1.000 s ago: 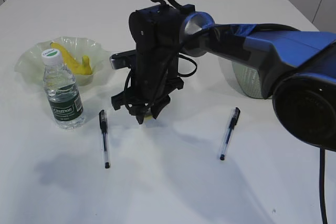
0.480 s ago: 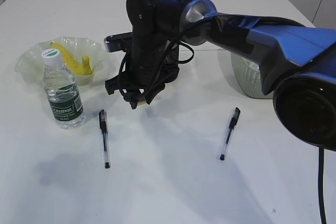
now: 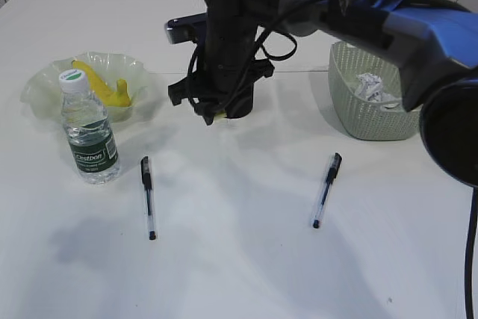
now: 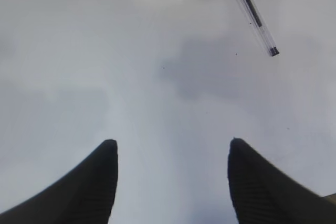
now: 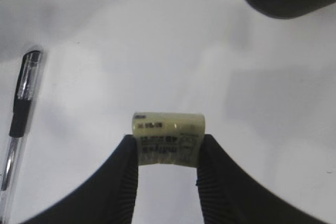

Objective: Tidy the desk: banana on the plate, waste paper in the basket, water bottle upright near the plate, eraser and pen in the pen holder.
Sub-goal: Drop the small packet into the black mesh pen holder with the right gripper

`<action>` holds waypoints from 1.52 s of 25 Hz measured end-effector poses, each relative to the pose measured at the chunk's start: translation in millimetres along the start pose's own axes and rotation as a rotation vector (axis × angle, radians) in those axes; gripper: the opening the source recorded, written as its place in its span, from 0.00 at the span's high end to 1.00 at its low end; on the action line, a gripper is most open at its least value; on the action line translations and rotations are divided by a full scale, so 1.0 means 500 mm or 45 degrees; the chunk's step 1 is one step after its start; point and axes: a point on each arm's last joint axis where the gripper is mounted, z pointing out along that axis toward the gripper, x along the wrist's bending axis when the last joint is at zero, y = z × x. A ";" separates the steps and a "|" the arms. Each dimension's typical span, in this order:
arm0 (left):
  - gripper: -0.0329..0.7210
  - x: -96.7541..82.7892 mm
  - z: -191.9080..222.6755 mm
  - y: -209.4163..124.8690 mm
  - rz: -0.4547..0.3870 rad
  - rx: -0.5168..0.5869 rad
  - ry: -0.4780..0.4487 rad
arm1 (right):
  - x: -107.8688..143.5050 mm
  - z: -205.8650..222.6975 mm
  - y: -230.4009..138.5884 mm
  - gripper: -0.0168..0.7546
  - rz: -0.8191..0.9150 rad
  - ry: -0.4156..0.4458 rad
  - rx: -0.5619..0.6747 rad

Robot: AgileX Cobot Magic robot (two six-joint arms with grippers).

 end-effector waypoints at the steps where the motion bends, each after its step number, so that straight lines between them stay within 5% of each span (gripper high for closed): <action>1: 0.35 0.000 0.000 0.000 0.000 0.000 0.000 | -0.010 -0.008 0.002 0.64 0.009 -0.008 -0.011; 14: 0.35 0.000 0.000 0.000 0.000 0.000 0.000 | -0.136 -0.108 0.033 0.64 0.139 -0.089 -0.173; 26: 0.35 0.000 0.000 0.000 0.000 0.000 0.000 | -0.139 -0.129 0.064 0.64 0.095 -0.096 -0.389; 38: 0.35 0.000 0.000 0.000 0.000 0.000 0.000 | -0.135 -0.071 0.077 0.64 0.087 -0.063 -0.428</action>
